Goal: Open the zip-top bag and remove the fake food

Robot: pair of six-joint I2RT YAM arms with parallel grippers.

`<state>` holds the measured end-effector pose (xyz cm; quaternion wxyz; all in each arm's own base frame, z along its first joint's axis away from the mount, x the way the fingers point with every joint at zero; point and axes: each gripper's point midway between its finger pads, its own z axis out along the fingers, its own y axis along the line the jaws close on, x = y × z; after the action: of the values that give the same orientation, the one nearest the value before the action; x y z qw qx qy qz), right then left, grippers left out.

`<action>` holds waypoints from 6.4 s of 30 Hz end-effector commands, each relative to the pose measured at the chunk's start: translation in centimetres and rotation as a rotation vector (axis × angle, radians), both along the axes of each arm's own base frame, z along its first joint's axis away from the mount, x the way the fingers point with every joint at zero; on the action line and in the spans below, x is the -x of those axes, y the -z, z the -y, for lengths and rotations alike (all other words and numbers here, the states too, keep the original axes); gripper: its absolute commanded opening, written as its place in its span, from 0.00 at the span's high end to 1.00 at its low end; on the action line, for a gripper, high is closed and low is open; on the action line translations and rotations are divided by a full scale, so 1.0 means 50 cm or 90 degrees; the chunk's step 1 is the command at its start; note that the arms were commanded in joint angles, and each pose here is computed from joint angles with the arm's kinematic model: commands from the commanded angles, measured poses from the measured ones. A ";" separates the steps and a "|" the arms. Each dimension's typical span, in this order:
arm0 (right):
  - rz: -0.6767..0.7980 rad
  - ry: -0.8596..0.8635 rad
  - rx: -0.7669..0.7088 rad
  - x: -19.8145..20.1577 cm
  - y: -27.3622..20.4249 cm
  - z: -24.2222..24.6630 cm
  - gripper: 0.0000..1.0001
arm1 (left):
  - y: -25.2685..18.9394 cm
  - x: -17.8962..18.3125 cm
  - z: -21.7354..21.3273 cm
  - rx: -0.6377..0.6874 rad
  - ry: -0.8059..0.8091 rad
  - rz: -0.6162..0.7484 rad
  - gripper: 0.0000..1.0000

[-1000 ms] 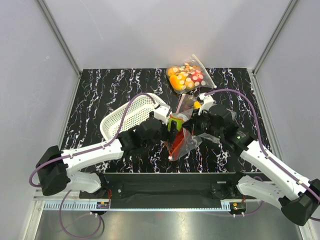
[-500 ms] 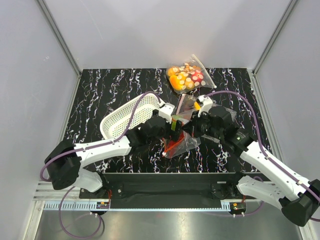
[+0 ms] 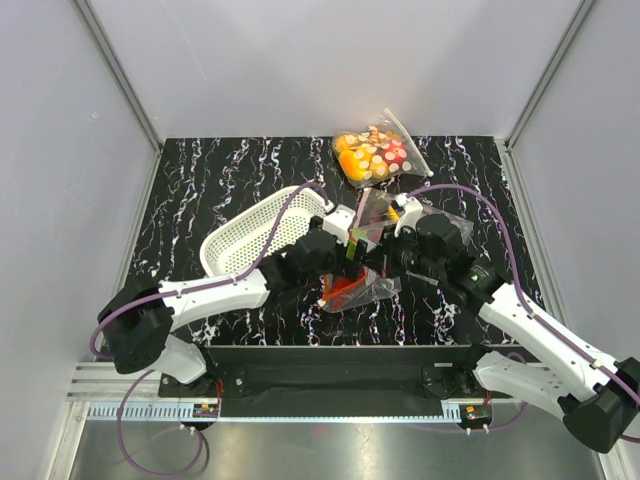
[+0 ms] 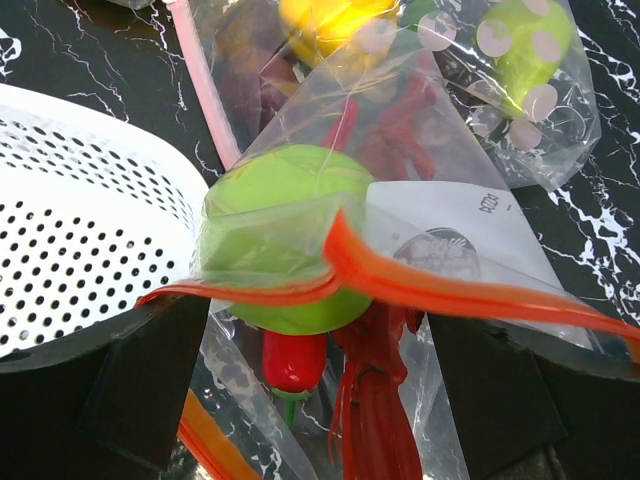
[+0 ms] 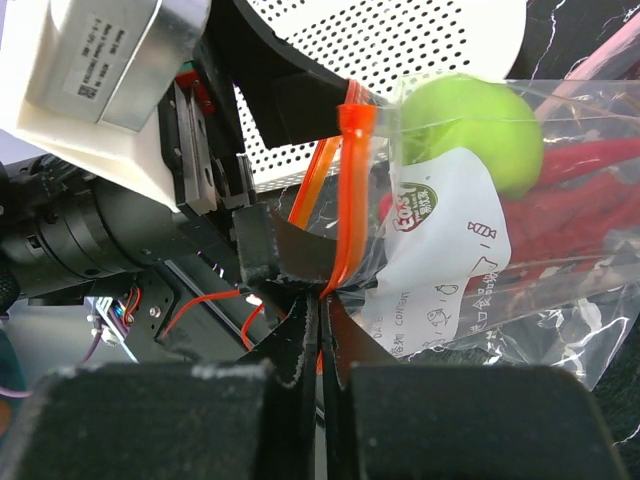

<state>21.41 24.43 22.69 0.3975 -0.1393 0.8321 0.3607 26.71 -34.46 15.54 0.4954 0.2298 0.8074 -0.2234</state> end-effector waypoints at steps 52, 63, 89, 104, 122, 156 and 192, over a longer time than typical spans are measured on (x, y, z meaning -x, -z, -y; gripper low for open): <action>0.020 0.065 0.006 -0.035 -0.007 0.010 1.00 | -0.025 0.083 0.037 0.060 0.116 -0.050 0.44; 0.009 0.070 0.017 -0.040 0.018 0.009 1.00 | 0.010 0.121 0.024 0.065 0.095 -0.142 0.24; 0.027 0.100 0.047 -0.044 0.015 0.039 0.77 | 0.082 0.155 0.052 0.088 0.126 -0.273 1.00; -0.047 0.270 0.176 -0.034 0.132 0.163 0.16 | 0.056 0.086 -0.067 0.137 0.050 -0.250 1.00; -0.075 0.288 0.208 -0.090 0.251 0.146 0.14 | 0.021 0.088 -0.085 0.183 0.076 -0.249 1.00; -0.146 0.265 0.287 -0.121 0.313 0.162 1.00 | 0.007 0.042 -0.180 0.173 0.049 -0.237 1.00; 0.024 0.142 0.157 -0.014 0.116 -0.093 0.29 | -0.056 -0.035 -0.112 0.506 -0.133 -0.282 1.00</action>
<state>20.85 27.71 14.79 0.3904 -0.1238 0.8866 0.2150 26.76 -28.24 14.73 0.3365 -0.0880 0.8131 -0.4669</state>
